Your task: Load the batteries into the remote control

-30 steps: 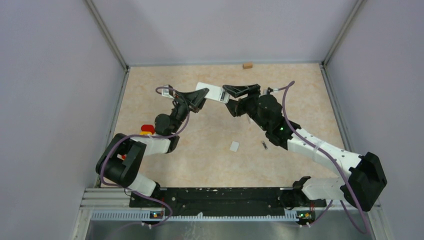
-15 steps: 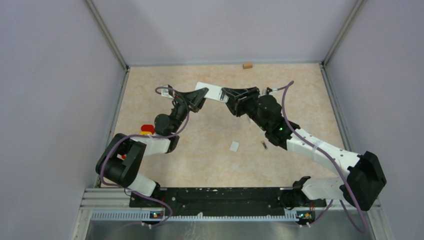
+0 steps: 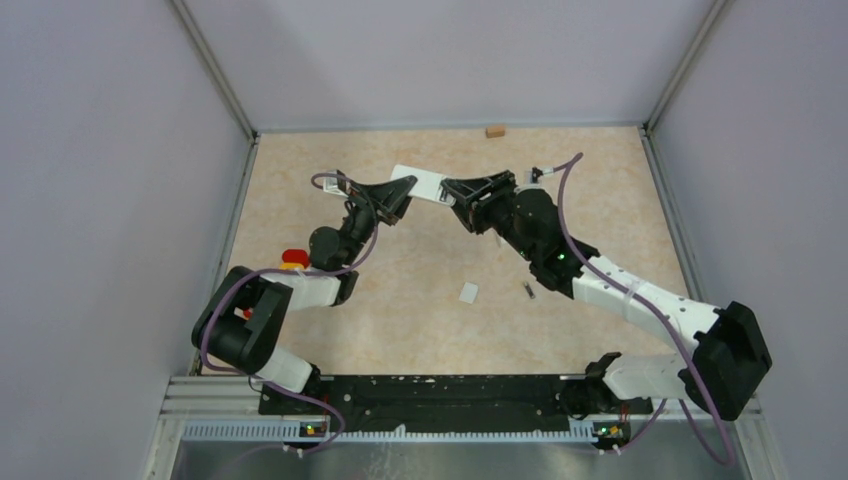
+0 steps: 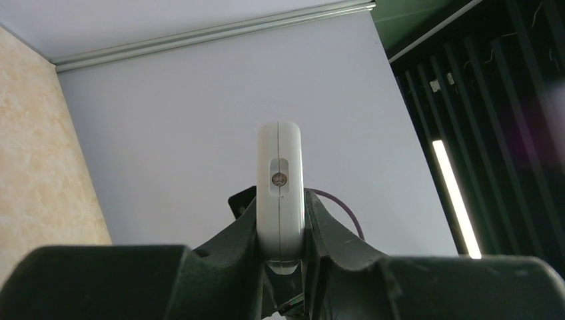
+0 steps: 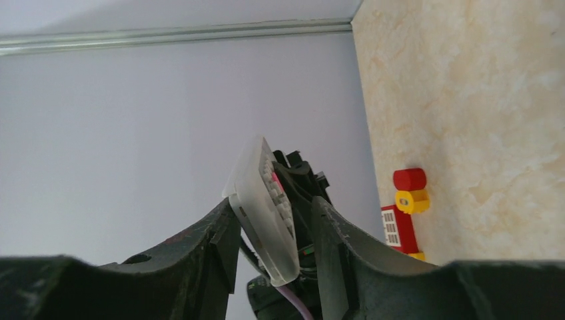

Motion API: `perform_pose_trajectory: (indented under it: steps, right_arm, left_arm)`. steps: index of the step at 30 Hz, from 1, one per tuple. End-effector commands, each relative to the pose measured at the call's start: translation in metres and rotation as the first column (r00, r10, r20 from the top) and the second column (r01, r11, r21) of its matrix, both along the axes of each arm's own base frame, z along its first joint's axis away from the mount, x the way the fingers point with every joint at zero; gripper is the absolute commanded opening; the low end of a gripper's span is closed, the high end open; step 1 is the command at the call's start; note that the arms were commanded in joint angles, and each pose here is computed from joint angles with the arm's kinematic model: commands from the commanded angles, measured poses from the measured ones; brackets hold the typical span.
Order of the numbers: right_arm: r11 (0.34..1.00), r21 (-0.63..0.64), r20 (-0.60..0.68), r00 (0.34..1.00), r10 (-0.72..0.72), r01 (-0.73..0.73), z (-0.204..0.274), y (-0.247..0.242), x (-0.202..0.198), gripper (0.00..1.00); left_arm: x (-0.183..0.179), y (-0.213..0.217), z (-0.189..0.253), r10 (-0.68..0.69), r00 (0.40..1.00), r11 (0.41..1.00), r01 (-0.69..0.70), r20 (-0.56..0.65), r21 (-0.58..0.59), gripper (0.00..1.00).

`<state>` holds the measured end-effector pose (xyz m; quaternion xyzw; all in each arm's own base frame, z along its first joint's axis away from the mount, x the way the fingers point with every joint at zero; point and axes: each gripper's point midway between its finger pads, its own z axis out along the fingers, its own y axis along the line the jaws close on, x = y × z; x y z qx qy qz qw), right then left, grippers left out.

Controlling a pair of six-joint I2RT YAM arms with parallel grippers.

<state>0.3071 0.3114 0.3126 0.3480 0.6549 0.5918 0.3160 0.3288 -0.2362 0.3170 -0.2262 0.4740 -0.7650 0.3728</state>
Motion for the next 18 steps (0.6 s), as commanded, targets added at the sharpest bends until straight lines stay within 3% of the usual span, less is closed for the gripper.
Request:
perform_pose_trajectory:
  steps: [1, 4, 7, 11, 14, 16, 18]
  right_arm:
    - [0.996, -0.09, 0.104, 0.995, -0.003, 0.013, 0.023, -0.01, 0.0, 0.51]
    - [0.989, -0.15, 0.178, 0.984, 0.029, -0.002, 0.036, -0.01, -0.002, 0.75]
    - [0.988, -0.156, 0.244, 0.969, 0.044, -0.006, 0.047, -0.013, -0.008, 0.85]
    - [0.983, -0.184, 0.308, 0.951, 0.038, 0.021, 0.053, -0.027, -0.016, 0.88]
    - [0.957, -0.279, 0.367, 0.93, 0.024, 0.086, 0.055, -0.048, -0.023, 0.87]
    - [0.907, -0.397, 0.392, 0.92, 0.03, 0.14, 0.047, -0.064, -0.026, 0.83]
    - [0.803, -0.57, 0.348, 0.936, 0.044, 0.174, 0.022, -0.083, -0.025, 0.79]
  left_arm:
    - [-0.019, 0.008, 0.037, -0.018, 0.992, 0.997, 0.026, 0.129, -0.068, 0.0]
    - [-0.018, 0.007, 0.031, -0.015, 0.993, 0.999, 0.02, 0.118, -0.042, 0.0]
    - [-0.015, 0.009, 0.021, -0.005, 0.995, 1.0, 0.008, 0.102, -0.023, 0.0]
    - [-0.011, 0.014, 0.006, 0.007, 0.996, 1.0, -0.007, 0.085, 0.0, 0.0]
    - [-0.008, 0.018, -0.008, 0.021, 0.997, 0.999, -0.023, 0.07, 0.04, 0.0]
    - [-0.006, 0.022, -0.019, 0.034, 0.998, 0.997, -0.038, 0.06, 0.073, 0.0]
    - [-0.006, 0.025, -0.03, 0.038, 0.998, 0.993, -0.042, 0.043, 0.106, 0.0]
